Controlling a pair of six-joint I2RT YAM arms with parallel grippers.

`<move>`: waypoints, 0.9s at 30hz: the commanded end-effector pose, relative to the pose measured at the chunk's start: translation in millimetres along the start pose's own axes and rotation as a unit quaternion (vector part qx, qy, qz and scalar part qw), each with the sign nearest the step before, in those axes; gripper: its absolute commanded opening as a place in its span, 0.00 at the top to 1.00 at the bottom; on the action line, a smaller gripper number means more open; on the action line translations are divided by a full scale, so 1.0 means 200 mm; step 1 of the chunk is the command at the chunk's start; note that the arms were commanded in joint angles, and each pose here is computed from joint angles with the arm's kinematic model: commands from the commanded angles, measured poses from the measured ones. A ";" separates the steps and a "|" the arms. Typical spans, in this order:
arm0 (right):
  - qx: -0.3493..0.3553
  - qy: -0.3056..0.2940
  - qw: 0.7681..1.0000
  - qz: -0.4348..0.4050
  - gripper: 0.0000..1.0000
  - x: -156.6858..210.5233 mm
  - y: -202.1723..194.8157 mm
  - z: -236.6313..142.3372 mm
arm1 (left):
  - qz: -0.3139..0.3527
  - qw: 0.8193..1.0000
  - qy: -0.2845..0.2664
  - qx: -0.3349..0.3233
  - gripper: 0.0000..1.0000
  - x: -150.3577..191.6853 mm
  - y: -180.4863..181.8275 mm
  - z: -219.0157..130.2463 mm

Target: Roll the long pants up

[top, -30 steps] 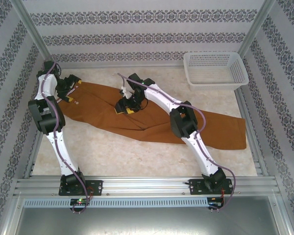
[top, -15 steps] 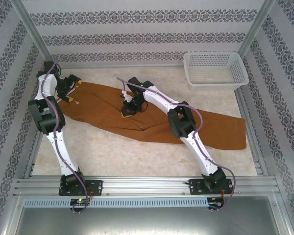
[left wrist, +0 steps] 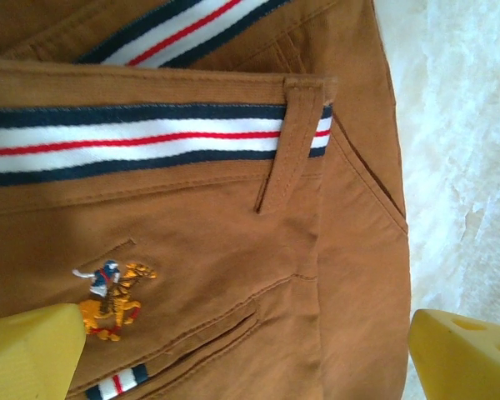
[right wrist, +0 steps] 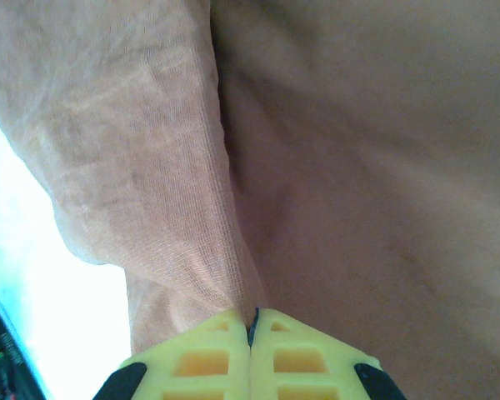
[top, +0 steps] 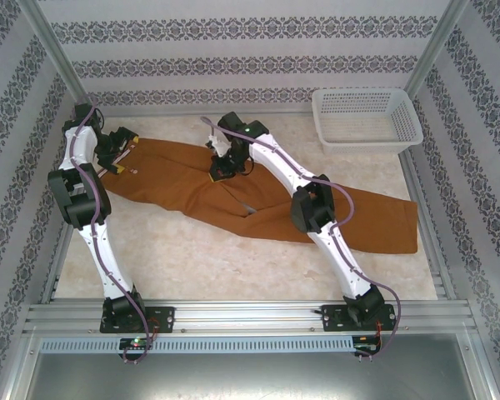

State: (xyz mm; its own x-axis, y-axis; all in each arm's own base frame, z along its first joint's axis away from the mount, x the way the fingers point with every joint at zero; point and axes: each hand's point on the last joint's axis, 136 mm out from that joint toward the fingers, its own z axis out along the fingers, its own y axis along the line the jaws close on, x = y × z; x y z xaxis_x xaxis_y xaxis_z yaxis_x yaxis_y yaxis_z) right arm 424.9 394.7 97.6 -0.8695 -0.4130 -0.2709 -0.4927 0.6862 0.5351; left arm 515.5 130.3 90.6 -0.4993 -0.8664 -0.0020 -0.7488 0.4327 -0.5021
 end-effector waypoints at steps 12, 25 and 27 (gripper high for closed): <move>0.103 0.033 0.994 -0.004 0.39 0.09 -0.26 -0.09 | 0.000 1.000 0.001 0.010 0.00 0.02 -0.03 -0.06; 0.201 0.095 0.975 -0.026 0.41 0.54 -0.29 -0.25 | 0.003 1.000 0.011 -0.003 0.80 0.06 0.01 -0.04; 0.191 0.106 0.976 -0.016 0.41 0.57 -0.29 -0.20 | 0.008 1.000 0.010 -0.003 0.61 0.06 0.01 -0.04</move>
State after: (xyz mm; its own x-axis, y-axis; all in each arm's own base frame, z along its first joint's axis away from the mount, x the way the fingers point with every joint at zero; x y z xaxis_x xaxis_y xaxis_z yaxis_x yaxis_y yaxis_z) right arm 355.3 286.0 90.0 -0.8394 -0.5309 -0.1161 -0.5434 0.8161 0.1970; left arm 508.6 127.4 80.1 -0.5033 -0.8639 0.0208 -0.7612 0.4317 -0.4840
